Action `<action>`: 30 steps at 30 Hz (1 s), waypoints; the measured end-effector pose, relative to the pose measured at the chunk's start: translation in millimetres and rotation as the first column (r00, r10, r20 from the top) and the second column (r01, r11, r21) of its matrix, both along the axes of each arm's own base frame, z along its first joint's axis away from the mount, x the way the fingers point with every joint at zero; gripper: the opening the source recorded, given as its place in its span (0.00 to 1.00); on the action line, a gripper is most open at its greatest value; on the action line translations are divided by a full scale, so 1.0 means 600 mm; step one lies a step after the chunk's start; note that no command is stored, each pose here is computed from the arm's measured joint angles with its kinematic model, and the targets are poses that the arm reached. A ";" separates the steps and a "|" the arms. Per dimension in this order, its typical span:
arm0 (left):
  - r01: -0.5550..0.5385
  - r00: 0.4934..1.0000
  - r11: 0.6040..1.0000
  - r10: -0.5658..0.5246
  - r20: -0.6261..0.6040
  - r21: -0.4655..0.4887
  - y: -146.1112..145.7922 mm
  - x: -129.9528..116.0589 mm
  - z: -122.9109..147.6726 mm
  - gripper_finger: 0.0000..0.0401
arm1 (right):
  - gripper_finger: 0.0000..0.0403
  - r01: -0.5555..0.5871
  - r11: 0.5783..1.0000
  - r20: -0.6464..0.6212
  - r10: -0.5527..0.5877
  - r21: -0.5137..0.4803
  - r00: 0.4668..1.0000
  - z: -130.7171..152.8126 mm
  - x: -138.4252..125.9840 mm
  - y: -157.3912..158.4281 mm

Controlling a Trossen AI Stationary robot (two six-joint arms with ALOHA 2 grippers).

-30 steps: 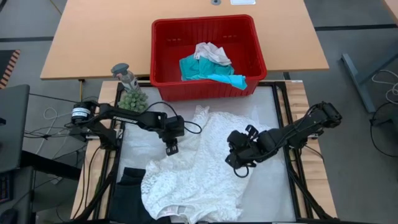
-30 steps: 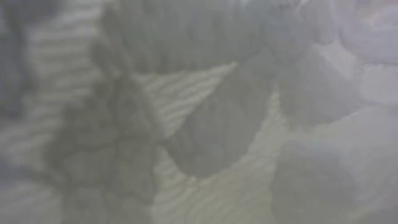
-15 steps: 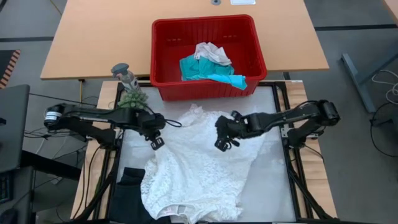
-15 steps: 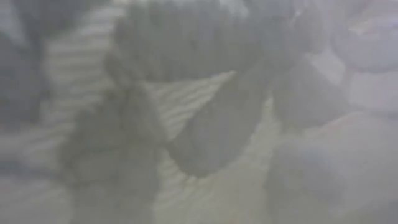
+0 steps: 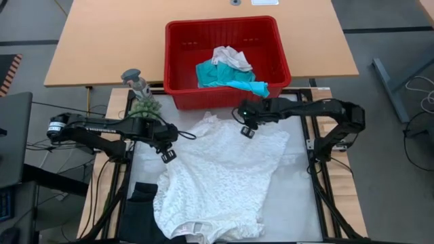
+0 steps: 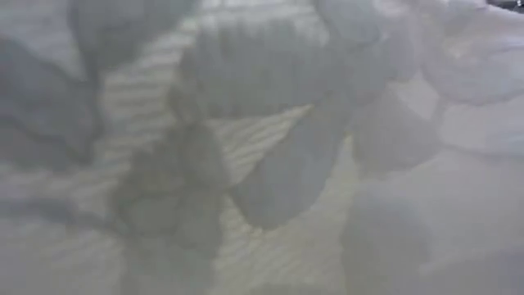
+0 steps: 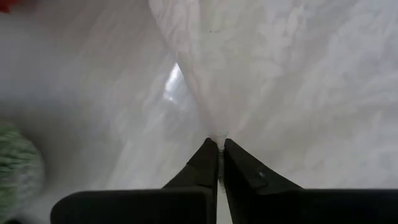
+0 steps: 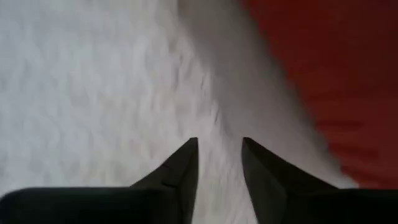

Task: Fold Laundry from Bin
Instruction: Fold the white dress

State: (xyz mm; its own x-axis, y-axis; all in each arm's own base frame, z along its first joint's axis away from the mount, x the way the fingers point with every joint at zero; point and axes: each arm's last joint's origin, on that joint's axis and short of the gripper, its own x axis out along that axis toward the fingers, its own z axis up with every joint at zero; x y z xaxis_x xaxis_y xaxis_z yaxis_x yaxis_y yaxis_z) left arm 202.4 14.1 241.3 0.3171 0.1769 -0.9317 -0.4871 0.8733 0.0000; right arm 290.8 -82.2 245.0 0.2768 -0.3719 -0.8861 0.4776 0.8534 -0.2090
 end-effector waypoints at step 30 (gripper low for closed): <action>0.201 0.972 0.915 -0.231 0.044 0.350 0.106 0.017 0.021 0.00 | 0.04 0.520 0.633 -0.055 -0.604 0.574 0.795 -0.157 -0.092 0.338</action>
State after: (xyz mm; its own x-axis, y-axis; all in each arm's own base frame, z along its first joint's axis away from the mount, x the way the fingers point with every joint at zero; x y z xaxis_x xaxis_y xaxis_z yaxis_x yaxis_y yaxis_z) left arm 212.7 77.6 253.7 0.4563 0.3977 -0.7960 -0.2977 0.9112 0.2846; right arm 235.8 120.4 150.7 0.3030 0.0269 -0.9526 0.8886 0.3531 0.2926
